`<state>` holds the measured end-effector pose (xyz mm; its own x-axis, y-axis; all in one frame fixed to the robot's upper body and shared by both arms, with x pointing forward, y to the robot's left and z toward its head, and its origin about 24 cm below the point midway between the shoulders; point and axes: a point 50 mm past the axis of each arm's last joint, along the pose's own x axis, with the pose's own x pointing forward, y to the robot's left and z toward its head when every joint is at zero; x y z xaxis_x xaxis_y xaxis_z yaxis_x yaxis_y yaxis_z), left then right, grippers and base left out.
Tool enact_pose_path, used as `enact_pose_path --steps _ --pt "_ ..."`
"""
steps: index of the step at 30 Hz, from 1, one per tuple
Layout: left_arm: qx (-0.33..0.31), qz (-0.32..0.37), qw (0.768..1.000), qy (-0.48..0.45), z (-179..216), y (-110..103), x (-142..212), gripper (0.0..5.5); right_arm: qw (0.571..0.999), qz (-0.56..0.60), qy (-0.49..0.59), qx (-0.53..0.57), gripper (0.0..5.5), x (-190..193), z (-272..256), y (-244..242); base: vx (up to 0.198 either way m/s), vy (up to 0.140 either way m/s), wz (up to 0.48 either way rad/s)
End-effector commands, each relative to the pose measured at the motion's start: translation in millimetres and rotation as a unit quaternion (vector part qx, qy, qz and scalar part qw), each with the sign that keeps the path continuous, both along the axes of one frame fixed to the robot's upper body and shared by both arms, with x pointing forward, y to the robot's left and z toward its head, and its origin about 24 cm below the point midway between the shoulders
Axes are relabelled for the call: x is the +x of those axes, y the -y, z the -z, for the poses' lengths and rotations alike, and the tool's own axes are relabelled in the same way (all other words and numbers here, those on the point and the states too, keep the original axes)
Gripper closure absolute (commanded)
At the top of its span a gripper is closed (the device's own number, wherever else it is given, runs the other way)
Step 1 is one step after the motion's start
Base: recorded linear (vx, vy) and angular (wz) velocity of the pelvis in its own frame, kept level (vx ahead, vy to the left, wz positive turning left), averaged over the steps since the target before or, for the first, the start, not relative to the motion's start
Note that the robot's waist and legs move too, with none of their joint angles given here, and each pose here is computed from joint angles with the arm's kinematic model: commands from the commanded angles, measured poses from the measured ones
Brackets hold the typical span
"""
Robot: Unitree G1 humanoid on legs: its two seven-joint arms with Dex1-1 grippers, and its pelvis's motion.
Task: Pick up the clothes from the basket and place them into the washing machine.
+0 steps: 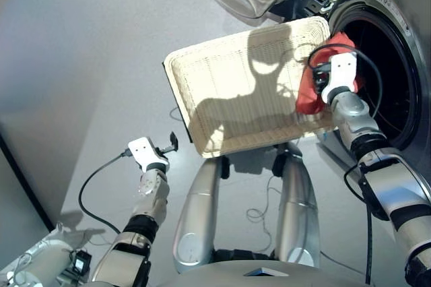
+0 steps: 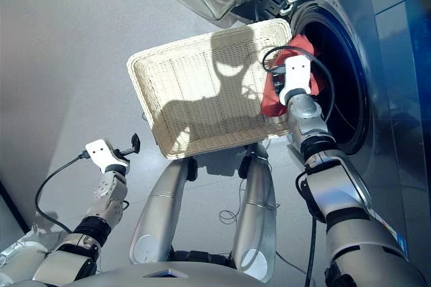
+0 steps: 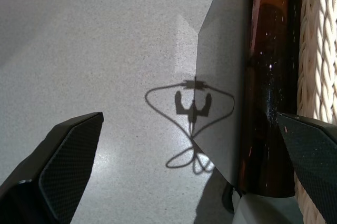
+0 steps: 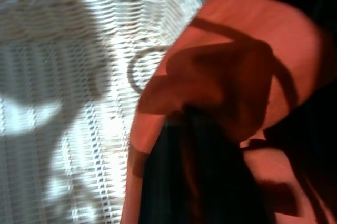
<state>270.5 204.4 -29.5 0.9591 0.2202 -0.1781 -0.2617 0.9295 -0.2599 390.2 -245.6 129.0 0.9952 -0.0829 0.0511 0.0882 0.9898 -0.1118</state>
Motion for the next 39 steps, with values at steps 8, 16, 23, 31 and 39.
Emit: enact_pose_path --steps 8,16,23,31,39 --pt "0.027 -0.054 0.998 -0.005 2.3 -27.9 -12.1 0.00 0.994 0.097 0.031 0.049 5.50 -4.2 5.6 9.3 0.000 0.000 0.000" --pt "0.039 -0.072 0.997 -0.002 0.2 -33.8 -14.9 0.00 0.986 0.156 0.039 0.035 5.50 -9.2 5.0 23.3 0.000 0.000 0.000" --pt "0.039 -0.060 0.997 -0.004 1.3 -35.0 -17.5 0.00 0.997 0.070 0.008 -0.015 0.00 -6.0 8.8 11.8 0.000 0.000 0.000" --pt "0.036 -0.044 0.998 -0.004 1.1 -38.7 -20.8 0.00 0.976 -0.058 -0.005 -0.208 0.00 0.9 -3.2 -17.5 0.000 0.000 0.000" --pt "0.048 -0.031 0.998 0.001 -0.3 -37.8 -21.9 0.00 0.918 -0.154 0.003 -0.366 0.00 -6.4 3.2 -44.4 0.000 0.000 0.000"
